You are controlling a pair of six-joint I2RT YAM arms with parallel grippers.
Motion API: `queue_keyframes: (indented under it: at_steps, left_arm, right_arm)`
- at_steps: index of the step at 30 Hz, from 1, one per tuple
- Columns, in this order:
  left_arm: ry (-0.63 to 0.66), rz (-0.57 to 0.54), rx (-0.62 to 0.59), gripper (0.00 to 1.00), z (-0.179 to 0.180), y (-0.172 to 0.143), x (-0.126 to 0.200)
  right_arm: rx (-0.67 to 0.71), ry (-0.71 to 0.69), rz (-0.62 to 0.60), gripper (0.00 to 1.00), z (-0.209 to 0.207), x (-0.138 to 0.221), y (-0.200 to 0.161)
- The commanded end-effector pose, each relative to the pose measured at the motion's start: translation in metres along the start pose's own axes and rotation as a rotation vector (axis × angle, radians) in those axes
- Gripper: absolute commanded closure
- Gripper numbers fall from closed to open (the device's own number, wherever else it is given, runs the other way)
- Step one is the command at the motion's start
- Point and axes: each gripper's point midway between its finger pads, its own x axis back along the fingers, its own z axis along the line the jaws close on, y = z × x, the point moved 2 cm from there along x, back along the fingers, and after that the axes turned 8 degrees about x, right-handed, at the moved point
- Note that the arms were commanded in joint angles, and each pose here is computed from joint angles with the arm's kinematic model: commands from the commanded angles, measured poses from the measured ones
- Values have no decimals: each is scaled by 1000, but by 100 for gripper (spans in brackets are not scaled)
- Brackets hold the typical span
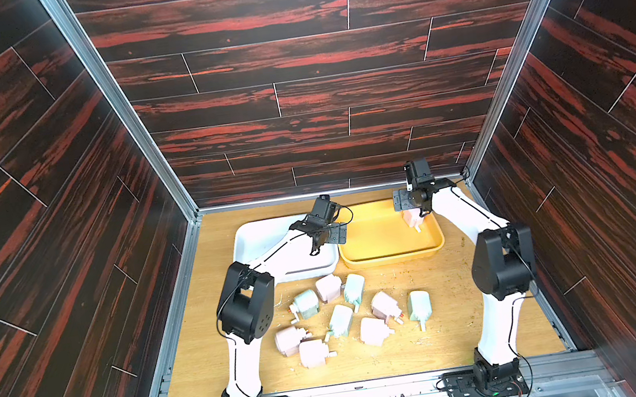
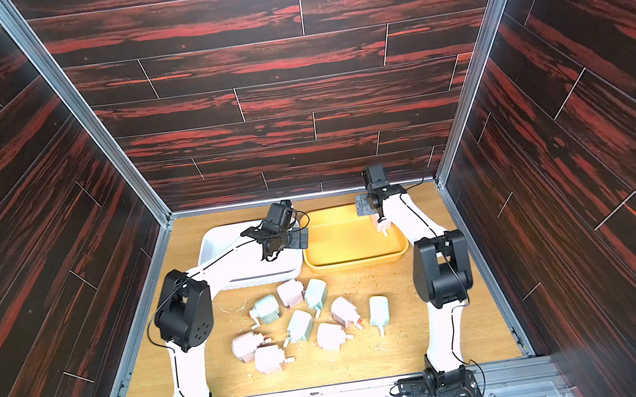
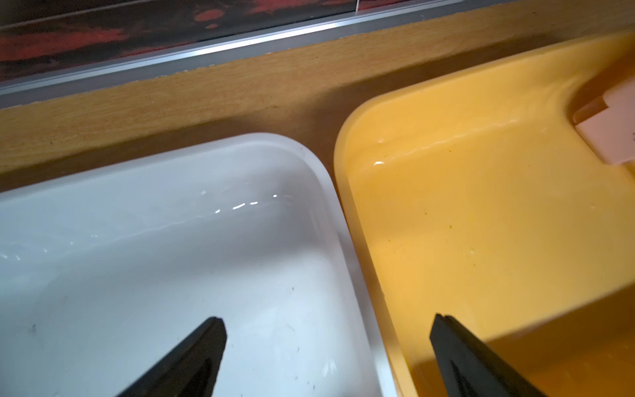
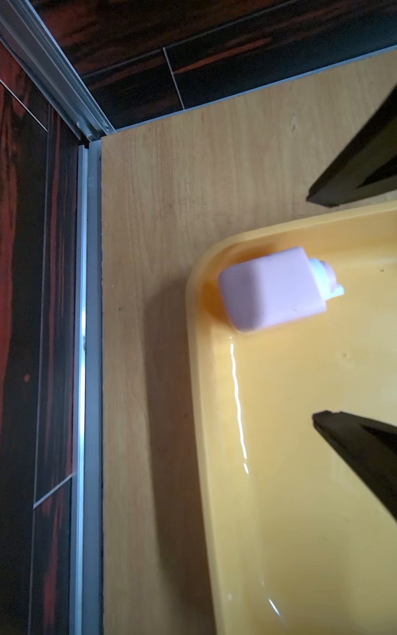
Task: Place the pencil sharpeners by color into the storage box
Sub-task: Pick up the pencil sharpener from the center of the board.
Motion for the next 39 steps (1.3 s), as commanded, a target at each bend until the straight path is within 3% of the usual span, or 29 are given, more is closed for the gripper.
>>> queue_keyframes:
  at_steps: [1, 7, 13, 24, 29, 34, 39]
  left_arm:
    - [-73, -76, 27, 0, -5, 17, 40]
    - [-154, -119, 28, 0, -6, 8, 82]
    - [-180, -158, 41, 0, 1, -14, 109]
    - [-212, -134, 76, 0, 11, -65, 133]
    - [-247, -145, 69, 0, 7, -78, 147]
    - [-286, -228, 102, 0, 6, -82, 158]
    - [-296, -216, 141, 0, 9, -95, 155]
  right_arm:
    - [-23, 49, -120, 2, 20, 32, 10]
    - [-65, 217, -204, 2, 59, 79, -19]
    - [-48, 315, -177, 2, 91, 118, -63]
    - [31, 523, 35, 4, 136, 157, -160]
    - [95, 555, 121, 4, 145, 168, -192]
    - [163, 588, 189, 5, 149, 171, -222]
    - [208, 565, 255, 5, 150, 169, -244]
